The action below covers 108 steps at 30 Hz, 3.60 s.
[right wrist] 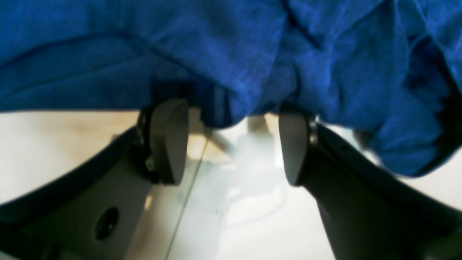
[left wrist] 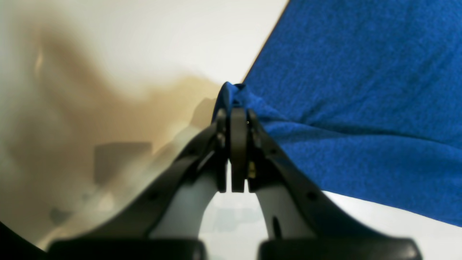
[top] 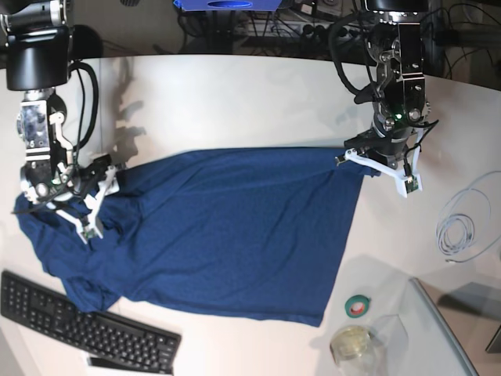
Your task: Layout the t-shirt on the table in an organized manner, then fold the t-shirt properly
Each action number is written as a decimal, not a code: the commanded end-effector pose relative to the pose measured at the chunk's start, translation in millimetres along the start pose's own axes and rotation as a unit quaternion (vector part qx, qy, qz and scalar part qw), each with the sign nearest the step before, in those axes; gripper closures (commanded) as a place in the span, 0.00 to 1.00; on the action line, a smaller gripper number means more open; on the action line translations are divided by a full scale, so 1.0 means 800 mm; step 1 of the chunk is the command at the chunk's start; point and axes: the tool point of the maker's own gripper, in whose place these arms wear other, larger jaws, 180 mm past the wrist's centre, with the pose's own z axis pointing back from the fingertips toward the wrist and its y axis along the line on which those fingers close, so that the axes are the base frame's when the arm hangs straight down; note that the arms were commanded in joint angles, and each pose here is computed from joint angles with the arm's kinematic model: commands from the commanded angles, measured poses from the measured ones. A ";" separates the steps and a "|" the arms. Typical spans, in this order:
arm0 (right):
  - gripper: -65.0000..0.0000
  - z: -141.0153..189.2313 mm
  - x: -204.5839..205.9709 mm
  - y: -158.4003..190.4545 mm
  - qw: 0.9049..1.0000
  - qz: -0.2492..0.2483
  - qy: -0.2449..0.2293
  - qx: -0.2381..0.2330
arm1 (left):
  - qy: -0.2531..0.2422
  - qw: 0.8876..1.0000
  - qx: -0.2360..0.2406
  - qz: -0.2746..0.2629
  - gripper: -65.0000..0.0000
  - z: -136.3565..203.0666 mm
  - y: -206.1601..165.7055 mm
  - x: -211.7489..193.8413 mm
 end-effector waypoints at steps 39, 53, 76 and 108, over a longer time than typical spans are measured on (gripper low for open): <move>1.00 0.137 -0.074 0.006 0.998 0.039 0.019 -0.051 | -0.055 0.998 -0.009 -0.004 1.00 0.017 -0.006 0.045; 0.53 0.095 -0.075 0.039 0.996 0.074 0.048 -0.001 | -0.054 0.998 -0.008 -0.005 1.00 0.016 -0.005 0.044; 0.49 0.041 -0.123 -0.118 0.983 -0.165 0.019 -0.080 | -0.042 0.999 -0.003 -0.008 1.00 0.017 0.001 0.029; 0.96 -0.011 -0.102 -0.127 0.970 -0.241 0.012 -0.038 | -0.044 0.999 -0.005 -0.006 1.00 0.019 -0.001 0.030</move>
